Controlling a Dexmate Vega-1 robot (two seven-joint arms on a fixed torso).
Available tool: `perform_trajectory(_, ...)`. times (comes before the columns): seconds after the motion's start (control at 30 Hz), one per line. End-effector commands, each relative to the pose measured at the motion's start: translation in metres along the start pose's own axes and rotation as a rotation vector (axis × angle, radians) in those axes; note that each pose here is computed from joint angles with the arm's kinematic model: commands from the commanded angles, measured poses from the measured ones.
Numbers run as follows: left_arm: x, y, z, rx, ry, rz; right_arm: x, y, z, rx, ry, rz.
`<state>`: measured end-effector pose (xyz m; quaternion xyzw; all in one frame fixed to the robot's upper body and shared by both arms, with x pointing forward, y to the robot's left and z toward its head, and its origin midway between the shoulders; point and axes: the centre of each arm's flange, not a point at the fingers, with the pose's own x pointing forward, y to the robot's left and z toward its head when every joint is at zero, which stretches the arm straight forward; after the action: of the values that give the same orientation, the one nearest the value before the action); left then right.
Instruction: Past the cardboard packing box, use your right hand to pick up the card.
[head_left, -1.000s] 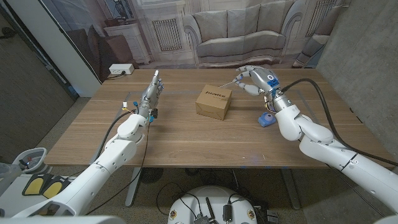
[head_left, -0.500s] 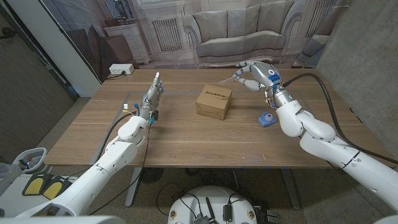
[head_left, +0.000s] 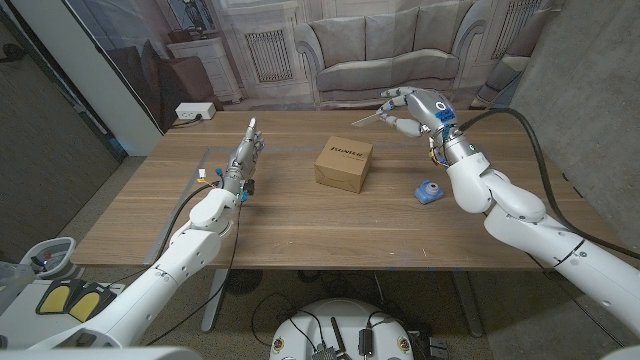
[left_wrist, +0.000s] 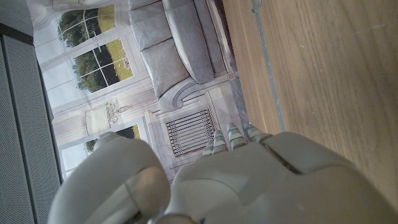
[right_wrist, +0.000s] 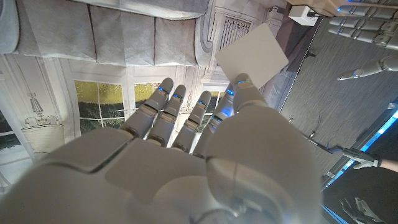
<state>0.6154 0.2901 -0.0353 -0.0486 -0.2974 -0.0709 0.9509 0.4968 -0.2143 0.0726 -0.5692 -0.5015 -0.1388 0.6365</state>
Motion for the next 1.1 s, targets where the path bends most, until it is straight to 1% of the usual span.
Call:
perform_trajectory(0.03, 0.004, 0.000, 0.002, 0.005, -0.003, -0.007, 0.005, -0.014, -0.006, 0.010, 0.028, -0.013)
perform_trajectory(0.4, 0.006, 0.000, 0.009, 0.018, -0.006, -0.013, 0.011, -0.027, -0.006, 0.011, 0.036, -0.037)
perform_trajectory(0.77, 0.007, 0.002, 0.008, 0.015, 0.002, -0.020, 0.014, -0.033, -0.002, -0.005, 0.029, -0.045)
perform_trajectory(1.0, 0.009, 0.002, 0.007, 0.012, 0.002, -0.026, 0.017, -0.040, -0.001, -0.010, 0.026, -0.059)
perform_trajectory(1.03, 0.009, 0.002, 0.006, 0.013, 0.004, -0.027, 0.022, -0.042, 0.004, -0.009, 0.030, -0.058)
perform_trajectory(1.1, 0.009, 0.002, 0.006, 0.017, 0.008, -0.030, 0.024, -0.043, 0.004, -0.006, 0.035, -0.058)
